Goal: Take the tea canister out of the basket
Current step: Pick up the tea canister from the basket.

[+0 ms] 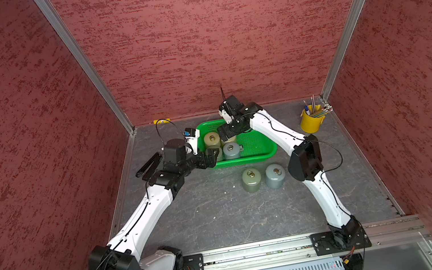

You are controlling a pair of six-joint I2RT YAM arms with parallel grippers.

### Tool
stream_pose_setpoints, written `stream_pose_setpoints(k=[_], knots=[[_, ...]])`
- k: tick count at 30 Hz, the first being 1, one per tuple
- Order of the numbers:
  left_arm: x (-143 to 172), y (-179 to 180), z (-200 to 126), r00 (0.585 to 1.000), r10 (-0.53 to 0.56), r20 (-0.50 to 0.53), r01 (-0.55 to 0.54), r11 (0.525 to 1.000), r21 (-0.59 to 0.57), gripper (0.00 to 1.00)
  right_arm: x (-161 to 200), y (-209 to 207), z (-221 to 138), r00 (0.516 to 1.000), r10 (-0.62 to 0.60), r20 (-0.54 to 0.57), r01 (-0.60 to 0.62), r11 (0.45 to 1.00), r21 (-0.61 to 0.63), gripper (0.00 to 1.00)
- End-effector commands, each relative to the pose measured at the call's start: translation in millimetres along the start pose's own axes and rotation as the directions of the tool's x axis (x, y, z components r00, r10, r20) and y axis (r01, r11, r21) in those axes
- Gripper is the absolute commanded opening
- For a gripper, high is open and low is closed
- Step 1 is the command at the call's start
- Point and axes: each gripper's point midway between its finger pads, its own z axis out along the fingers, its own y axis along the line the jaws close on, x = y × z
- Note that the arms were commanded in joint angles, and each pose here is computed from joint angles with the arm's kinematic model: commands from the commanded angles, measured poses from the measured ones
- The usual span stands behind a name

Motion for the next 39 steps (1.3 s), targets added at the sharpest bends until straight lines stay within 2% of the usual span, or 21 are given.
stream_pose_setpoints(k=[1,12,26,39], knots=[[-4,-6,0,0.999,0.045,-0.001,-0.045,0.999,0.005,1.00,4,-4,15,0.999,-0.031,-0.020,0.031,1.000,0.002,0.96],[-5,-7,2,0.999,0.050,-0.004,-0.050,0.999,0.003,1.00,4,-15,35,1.000,-0.013,-0.016,0.013,1.000,0.020,0.98],[-3,-4,2,0.998,0.058,-0.007,-0.058,0.998,-0.013,1.00,1,-39,56,1.000,0.002,-0.003,-0.002,0.994,0.112,0.98],[0,-4,3,0.998,0.056,-0.017,-0.056,0.998,-0.018,1.00,-1,-43,66,1.000,0.028,0.014,-0.029,0.994,0.106,0.90]])
